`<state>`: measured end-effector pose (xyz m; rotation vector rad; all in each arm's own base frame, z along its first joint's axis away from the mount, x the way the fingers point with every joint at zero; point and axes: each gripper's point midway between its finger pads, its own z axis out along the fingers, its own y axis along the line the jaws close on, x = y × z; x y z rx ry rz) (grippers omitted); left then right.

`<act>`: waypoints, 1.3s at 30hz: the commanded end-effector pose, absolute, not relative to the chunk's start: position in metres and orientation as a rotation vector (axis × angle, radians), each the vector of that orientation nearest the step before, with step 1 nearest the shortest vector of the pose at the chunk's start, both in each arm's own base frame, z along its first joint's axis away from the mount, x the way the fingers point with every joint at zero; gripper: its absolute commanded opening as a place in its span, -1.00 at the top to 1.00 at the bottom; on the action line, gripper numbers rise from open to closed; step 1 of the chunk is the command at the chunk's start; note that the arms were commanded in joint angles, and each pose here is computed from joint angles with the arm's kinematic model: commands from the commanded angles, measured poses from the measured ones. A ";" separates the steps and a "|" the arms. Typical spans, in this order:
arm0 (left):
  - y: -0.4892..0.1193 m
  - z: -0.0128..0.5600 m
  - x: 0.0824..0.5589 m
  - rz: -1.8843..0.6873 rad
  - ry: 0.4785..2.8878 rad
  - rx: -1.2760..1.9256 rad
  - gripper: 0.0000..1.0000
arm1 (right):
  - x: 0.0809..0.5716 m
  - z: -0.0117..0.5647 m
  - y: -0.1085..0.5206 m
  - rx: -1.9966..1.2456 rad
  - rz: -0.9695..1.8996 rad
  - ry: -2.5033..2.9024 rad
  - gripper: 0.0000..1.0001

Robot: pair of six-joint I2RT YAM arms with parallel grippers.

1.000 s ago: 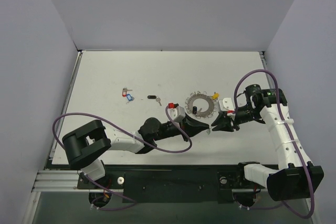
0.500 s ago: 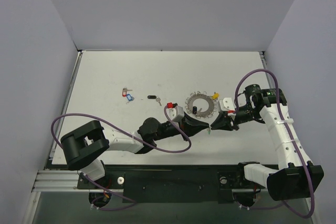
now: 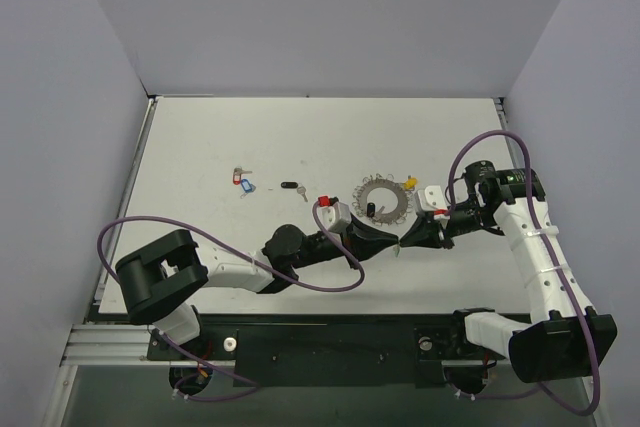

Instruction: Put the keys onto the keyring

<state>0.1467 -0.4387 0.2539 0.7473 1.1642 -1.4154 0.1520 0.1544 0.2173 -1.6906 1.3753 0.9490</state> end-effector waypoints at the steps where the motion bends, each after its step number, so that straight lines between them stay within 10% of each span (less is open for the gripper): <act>1: -0.415 0.345 0.135 -1.471 0.773 0.599 1.00 | 0.109 0.226 0.157 -1.581 1.215 1.531 1.00; 7: -0.417 0.335 0.136 -1.484 0.820 0.602 0.82 | 0.119 0.222 0.153 -1.521 1.188 1.670 1.00; 13: -0.402 0.313 0.139 -1.451 0.908 0.637 -0.18 | 0.132 0.209 0.142 -1.464 1.063 1.843 1.00; 19: -0.398 0.253 0.156 -1.384 1.321 0.861 -0.63 | 0.117 0.193 0.112 -1.651 0.928 2.006 1.00; 39: -0.456 0.244 0.155 -1.067 1.150 1.139 0.06 | 0.121 0.184 0.100 -1.840 0.851 2.222 1.00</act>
